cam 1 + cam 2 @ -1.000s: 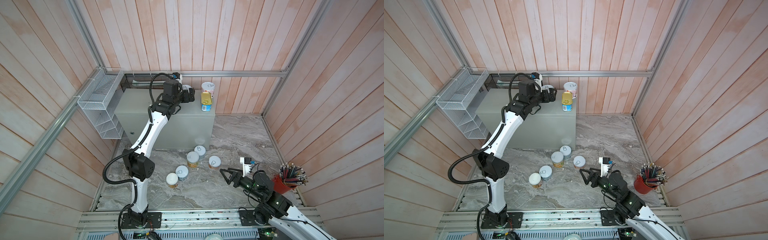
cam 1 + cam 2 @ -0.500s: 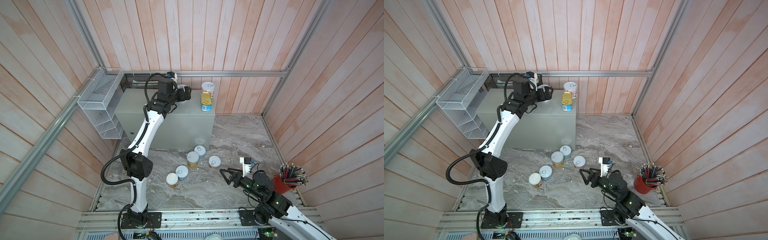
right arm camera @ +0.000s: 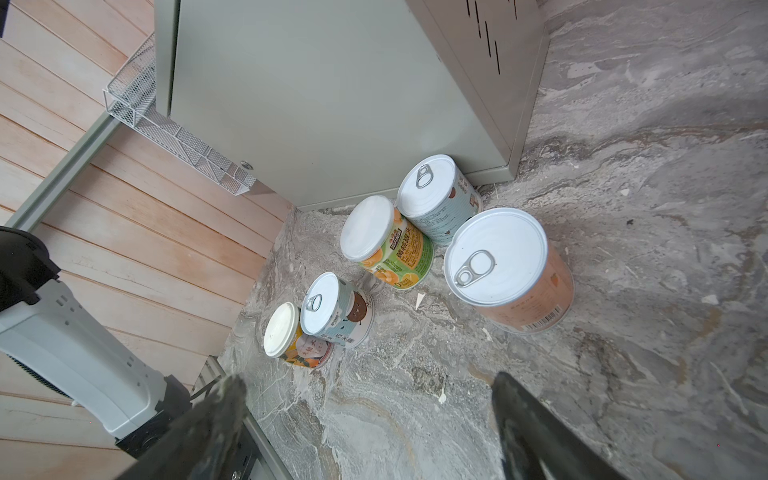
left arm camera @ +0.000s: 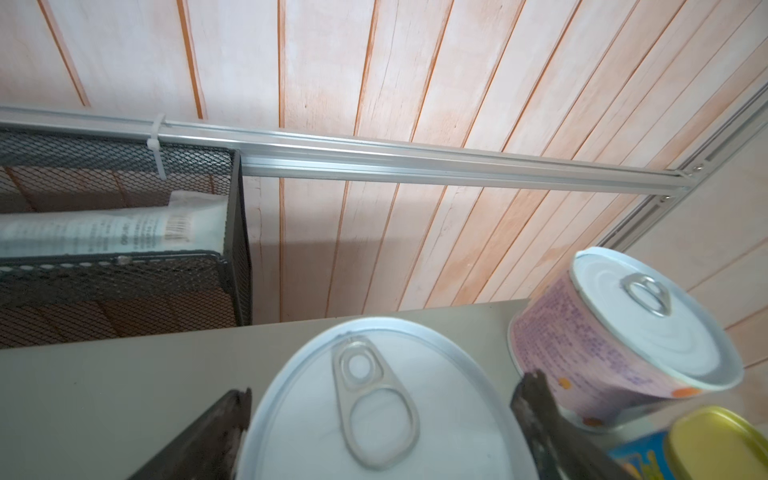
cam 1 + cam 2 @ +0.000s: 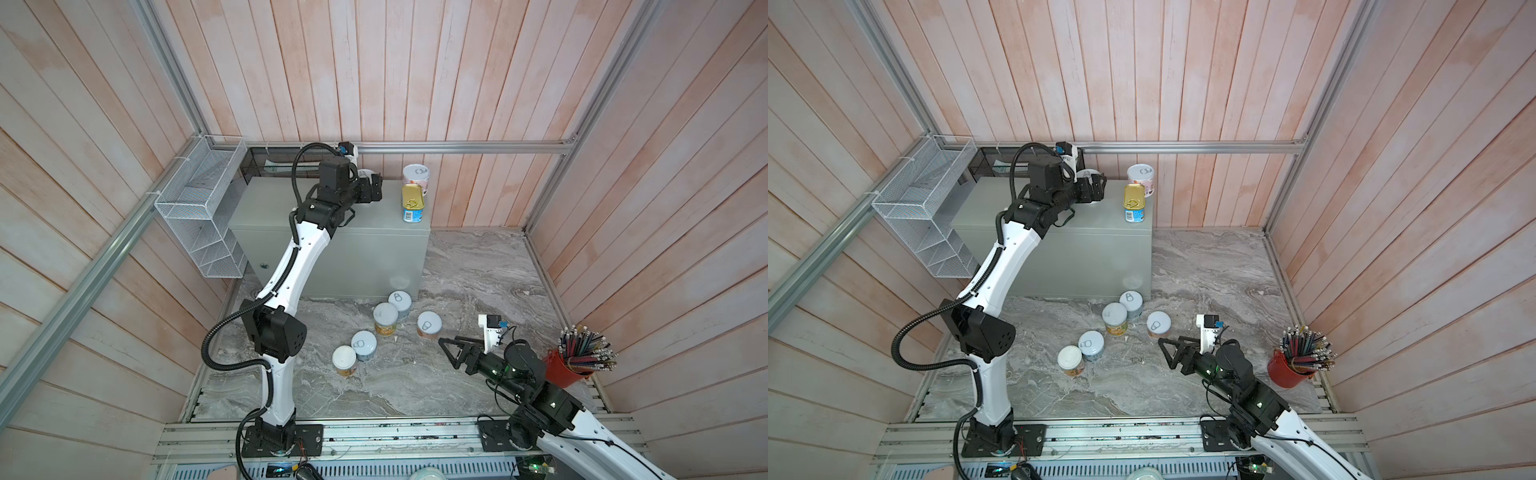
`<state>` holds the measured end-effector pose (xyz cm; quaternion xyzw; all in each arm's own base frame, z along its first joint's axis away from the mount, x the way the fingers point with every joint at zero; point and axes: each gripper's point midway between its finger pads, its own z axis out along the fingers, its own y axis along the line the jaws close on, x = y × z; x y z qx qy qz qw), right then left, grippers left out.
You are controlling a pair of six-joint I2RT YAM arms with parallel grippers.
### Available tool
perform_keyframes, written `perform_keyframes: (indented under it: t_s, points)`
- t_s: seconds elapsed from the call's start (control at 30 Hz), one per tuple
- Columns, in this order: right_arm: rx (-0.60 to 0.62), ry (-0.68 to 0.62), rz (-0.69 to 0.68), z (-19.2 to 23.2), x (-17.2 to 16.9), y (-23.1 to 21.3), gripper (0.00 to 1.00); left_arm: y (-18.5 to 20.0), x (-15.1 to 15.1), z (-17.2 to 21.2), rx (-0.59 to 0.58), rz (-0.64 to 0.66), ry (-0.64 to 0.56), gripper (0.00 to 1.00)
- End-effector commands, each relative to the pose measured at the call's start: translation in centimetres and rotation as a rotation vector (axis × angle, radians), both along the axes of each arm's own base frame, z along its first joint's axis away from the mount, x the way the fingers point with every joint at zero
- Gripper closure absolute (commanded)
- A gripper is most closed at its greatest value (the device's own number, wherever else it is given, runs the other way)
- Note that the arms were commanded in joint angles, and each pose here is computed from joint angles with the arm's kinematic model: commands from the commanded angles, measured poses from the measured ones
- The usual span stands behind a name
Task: Place and organize the canned foods onto the counter
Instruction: 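Lower the pink can onto the cabinet top and open the left gripper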
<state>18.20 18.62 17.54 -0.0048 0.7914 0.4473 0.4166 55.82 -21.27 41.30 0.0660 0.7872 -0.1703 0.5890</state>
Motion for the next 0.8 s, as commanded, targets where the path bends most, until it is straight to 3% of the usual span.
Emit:
perform_keyframes:
  t_s: [0.0,0.43,0.77]
  points:
    - [0.009,-0.006,0.017,0.0,-0.1,0.4,0.08,1.1,-0.3,2.1,0.064,0.059,-0.082,0.00]
    - [-0.013,0.005,0.022,-0.3,0.1,0.6,0.08,0.9,-1.6,5.7,0.062,0.045,-0.186,0.00]
    - [-0.018,0.009,0.024,-0.4,0.2,0.7,0.08,2.4,-2.9,6.5,0.069,0.103,-0.188,0.00]
